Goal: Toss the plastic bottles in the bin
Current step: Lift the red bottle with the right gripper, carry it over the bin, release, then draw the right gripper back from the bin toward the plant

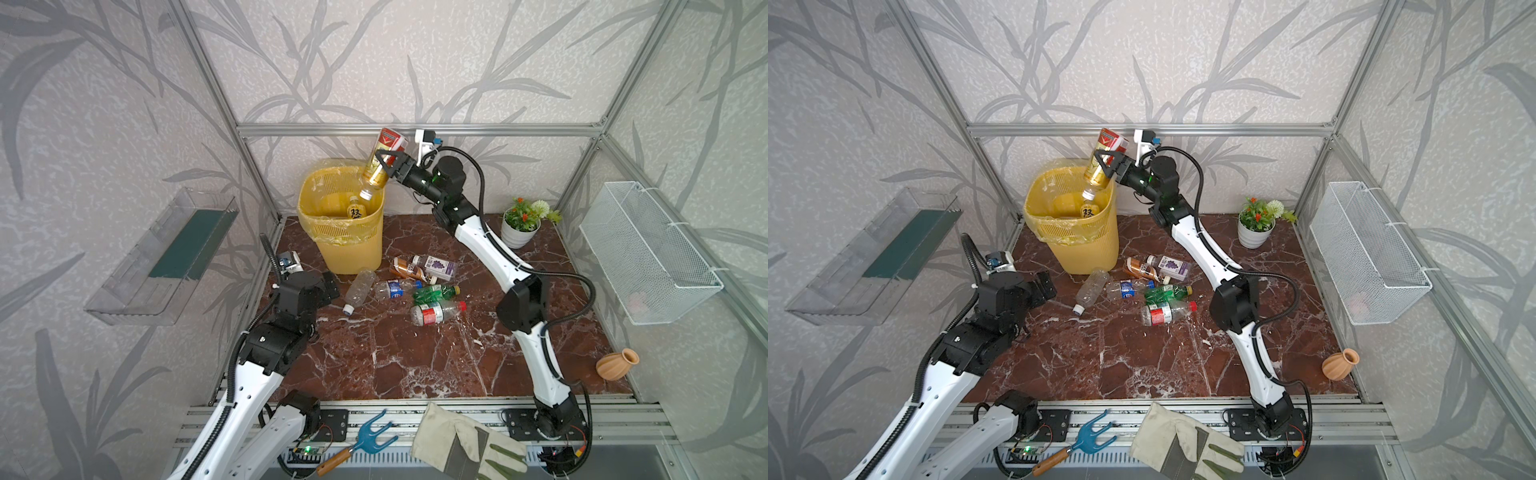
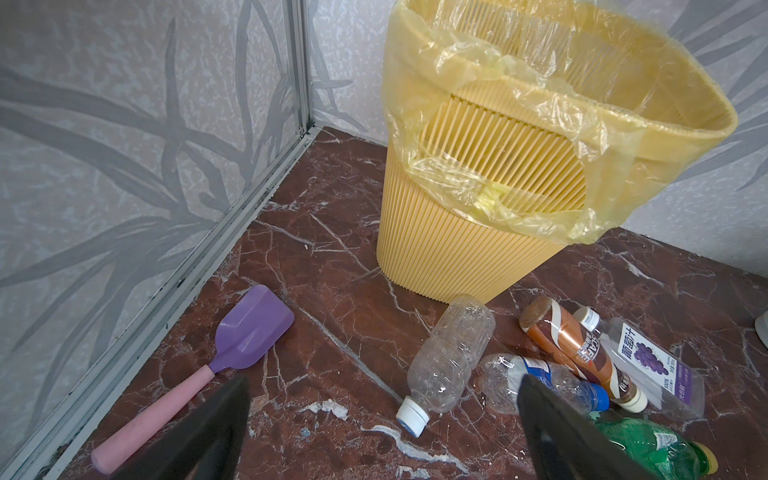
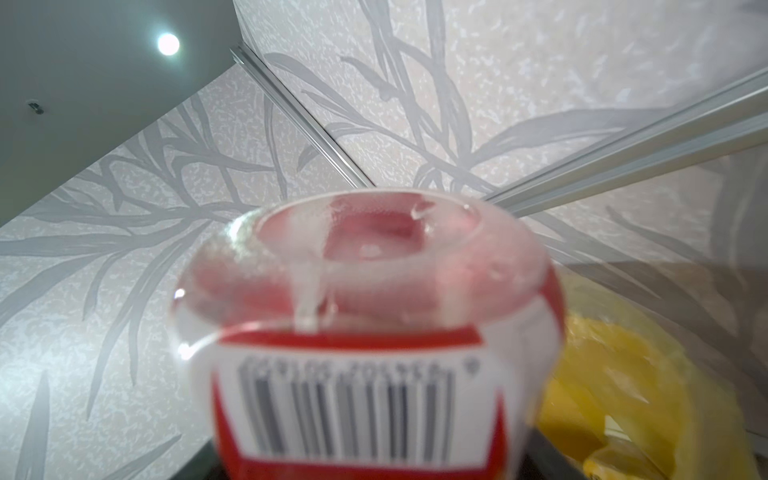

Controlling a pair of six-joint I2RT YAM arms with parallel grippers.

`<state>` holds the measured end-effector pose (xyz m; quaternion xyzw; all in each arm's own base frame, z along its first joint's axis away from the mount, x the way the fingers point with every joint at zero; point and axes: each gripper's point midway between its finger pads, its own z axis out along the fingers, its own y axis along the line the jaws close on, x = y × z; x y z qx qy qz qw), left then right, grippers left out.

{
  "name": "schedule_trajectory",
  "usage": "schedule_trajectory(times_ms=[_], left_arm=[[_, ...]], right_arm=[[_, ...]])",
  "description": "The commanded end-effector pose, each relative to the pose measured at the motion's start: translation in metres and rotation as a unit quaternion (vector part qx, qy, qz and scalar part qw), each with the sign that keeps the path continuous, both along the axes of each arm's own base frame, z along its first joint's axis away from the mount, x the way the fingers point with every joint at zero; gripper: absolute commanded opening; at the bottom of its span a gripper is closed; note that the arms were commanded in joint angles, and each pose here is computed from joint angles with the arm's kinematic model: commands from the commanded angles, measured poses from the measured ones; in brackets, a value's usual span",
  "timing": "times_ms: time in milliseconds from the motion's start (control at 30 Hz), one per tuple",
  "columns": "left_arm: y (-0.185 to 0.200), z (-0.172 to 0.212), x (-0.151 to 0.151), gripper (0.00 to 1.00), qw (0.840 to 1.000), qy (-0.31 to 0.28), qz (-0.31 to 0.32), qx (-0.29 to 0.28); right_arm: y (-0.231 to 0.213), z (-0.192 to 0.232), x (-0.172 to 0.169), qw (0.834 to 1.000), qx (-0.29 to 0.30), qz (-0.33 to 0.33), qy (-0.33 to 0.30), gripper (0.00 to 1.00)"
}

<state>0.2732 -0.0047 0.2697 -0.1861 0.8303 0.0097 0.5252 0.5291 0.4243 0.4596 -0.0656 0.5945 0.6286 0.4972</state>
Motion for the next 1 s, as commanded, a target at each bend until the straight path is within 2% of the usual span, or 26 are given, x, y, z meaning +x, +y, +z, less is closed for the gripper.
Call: schedule_trajectory(times_ms=[0,67,100,200,367,533,700,967], left_arm=[[0.001,-0.005,-0.002,0.99,1.000,0.014,0.002,-0.004],[0.002,-0.006,-0.002,0.99,1.000,0.016,0.000,-0.003],[0.002,-0.006,-0.002,0.99,1.000,0.015,0.000,-0.002],[0.003,-0.007,-0.001,0.99,1.000,0.016,0.002,-0.005],[-0.003,-0.011,0.003,0.99,1.000,0.019,-0.007,-0.021],[0.002,-0.011,-0.002,0.99,1.000,0.017,0.000,-0.015],[0.005,-0.012,-0.007,0.99,1.000,0.021,0.004,-0.009],[-0.001,-0.017,-0.001,0.99,0.999,0.023,-0.004,-0.023]], right_arm=[[-0.006,-0.011,0.005,0.999,-0.006,0.006,0.054,0.90],[-0.007,-0.013,0.007,0.998,-0.026,-0.001,0.048,0.98],[-0.011,-0.002,0.000,0.999,-0.040,-0.014,0.024,0.99],[-0.025,0.030,-0.016,0.997,-0.057,-0.039,-0.020,0.99],[-0.043,0.077,-0.046,0.995,-0.058,-0.017,-0.074,0.99],[-0.055,0.100,-0.072,0.990,-0.086,-0.019,-0.106,0.99],[-0.078,0.085,-0.086,0.979,-0.150,-0.060,-0.123,0.99],[-0.152,0.037,-0.119,0.972,-0.172,-0.120,-0.108,0.99]])
